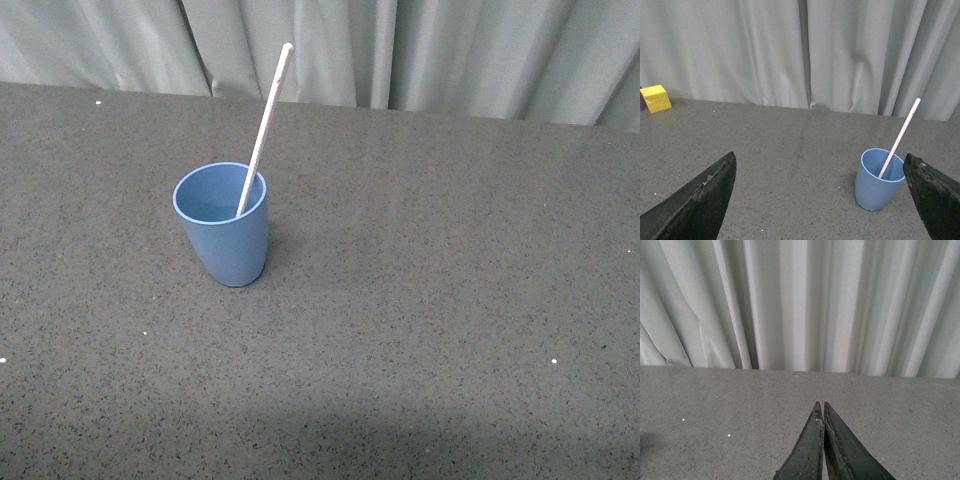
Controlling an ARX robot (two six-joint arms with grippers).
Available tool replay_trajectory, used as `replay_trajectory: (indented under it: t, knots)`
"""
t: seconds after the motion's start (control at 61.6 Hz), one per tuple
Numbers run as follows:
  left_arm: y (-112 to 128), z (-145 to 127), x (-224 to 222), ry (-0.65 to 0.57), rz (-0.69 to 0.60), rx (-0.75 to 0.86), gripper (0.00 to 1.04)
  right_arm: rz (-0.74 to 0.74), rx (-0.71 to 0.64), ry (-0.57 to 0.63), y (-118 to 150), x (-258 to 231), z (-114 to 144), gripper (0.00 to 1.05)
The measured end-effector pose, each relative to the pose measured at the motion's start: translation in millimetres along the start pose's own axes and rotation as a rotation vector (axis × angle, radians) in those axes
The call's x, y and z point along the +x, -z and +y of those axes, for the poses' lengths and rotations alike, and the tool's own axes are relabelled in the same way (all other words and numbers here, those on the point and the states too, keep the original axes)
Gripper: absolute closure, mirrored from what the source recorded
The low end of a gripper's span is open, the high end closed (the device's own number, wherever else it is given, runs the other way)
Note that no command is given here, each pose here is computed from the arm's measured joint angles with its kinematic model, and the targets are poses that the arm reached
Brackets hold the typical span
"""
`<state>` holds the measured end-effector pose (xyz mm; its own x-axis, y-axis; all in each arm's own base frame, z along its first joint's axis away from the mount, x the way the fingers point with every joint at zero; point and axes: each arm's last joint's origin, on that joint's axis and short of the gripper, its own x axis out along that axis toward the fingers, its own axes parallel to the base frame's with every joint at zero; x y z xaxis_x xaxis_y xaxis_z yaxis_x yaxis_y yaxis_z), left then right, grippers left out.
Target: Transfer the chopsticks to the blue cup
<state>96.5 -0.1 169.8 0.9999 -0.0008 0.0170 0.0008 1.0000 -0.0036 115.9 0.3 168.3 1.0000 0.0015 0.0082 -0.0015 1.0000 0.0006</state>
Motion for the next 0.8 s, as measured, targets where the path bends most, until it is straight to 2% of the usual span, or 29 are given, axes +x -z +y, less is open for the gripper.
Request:
replay_trajectory:
  t: [0.552, 0.796]
  knots:
    - [0.0, 0.0, 0.0, 0.0, 0.0, 0.0, 0.07, 0.036, 0.0, -0.002, 5.2, -15.4, 0.0, 1.04]
    - [0.0, 0.0, 0.0, 0.0, 0.0, 0.0, 0.07, 0.006, 0.0, -0.002, 3.2, -18.2, 0.0, 1.04]
